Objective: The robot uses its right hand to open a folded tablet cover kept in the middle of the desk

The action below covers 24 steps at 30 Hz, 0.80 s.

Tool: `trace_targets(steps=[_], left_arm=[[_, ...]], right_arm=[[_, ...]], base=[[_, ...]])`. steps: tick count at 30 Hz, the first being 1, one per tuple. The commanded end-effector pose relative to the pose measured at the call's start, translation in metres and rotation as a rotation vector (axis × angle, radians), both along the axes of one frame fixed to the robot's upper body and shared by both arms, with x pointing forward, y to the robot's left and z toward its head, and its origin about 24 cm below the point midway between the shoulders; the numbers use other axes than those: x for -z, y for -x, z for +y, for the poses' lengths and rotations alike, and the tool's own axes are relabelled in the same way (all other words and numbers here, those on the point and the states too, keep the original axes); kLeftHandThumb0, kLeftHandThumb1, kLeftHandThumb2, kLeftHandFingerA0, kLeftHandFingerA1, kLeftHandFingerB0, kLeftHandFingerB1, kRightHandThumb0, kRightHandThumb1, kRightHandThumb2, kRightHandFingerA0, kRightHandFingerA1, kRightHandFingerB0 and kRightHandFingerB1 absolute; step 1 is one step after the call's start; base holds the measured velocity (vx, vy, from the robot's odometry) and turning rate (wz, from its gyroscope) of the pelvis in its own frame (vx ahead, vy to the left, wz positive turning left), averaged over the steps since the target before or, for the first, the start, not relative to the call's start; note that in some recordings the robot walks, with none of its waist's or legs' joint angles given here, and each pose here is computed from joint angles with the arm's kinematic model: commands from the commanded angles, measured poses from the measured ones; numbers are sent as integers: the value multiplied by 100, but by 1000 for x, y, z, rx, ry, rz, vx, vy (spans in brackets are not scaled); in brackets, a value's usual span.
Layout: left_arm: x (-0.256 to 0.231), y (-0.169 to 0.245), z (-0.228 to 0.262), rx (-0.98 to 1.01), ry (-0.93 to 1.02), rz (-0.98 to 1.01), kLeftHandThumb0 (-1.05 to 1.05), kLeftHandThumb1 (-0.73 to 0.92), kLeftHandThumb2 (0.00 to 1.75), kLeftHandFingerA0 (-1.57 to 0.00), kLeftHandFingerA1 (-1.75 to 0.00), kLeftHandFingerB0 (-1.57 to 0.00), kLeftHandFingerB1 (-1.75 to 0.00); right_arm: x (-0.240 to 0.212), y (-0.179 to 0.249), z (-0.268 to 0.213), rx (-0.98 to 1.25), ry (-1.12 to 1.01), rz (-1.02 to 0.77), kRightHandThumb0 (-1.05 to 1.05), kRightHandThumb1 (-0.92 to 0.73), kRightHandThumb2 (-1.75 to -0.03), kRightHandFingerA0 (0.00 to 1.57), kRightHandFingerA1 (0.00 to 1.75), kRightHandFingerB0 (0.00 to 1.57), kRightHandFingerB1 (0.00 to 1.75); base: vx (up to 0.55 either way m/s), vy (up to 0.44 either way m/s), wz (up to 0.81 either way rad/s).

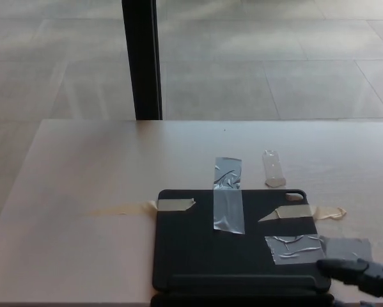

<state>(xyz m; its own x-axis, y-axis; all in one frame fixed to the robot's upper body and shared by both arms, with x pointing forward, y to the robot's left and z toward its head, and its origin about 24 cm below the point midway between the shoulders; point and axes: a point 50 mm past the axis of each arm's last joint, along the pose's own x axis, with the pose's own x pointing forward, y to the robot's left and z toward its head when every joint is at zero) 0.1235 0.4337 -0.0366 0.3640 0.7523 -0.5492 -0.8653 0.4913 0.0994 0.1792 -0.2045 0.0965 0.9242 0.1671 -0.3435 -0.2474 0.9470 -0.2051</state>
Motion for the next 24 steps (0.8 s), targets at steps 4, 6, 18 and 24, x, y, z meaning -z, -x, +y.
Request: trace_targets(steps=[4, 6, 18, 24], left_arm=[[-8, 9, 11, -16, -44, 6, -49, 26, 76, -89, -86, -82, -80], [-8, 12, 11, -16, -40, 6, -46, 25, 77, -87, -86, -81, -80], [-4, 15, 10, -19, -27, 13, -41, 37, 54, -96, -82, -85, -73], [-1, 19, 7, -16, -24, 20, -50, 27, 78, -88, -86, -82, -80]], right_arm=[[-81, -22, -111, 335, -91, -345, -63, -67, -61, 73, 48, 48, 38], [-85, -13, -144, 503, 12, -374, -64, -64, -60, 75, 51, 48, 40], [-18, 55, -253, 1217, 41, -315, -67, -47, -87, 72, 66, 47, 56], [14, 95, -269, 1517, -94, -376, -72, -60, -59, 62, 67, 47, 47]], base=[[0, 0, 0], [0, 0, 0], [0, 0, 0], [0, 0, 0]])
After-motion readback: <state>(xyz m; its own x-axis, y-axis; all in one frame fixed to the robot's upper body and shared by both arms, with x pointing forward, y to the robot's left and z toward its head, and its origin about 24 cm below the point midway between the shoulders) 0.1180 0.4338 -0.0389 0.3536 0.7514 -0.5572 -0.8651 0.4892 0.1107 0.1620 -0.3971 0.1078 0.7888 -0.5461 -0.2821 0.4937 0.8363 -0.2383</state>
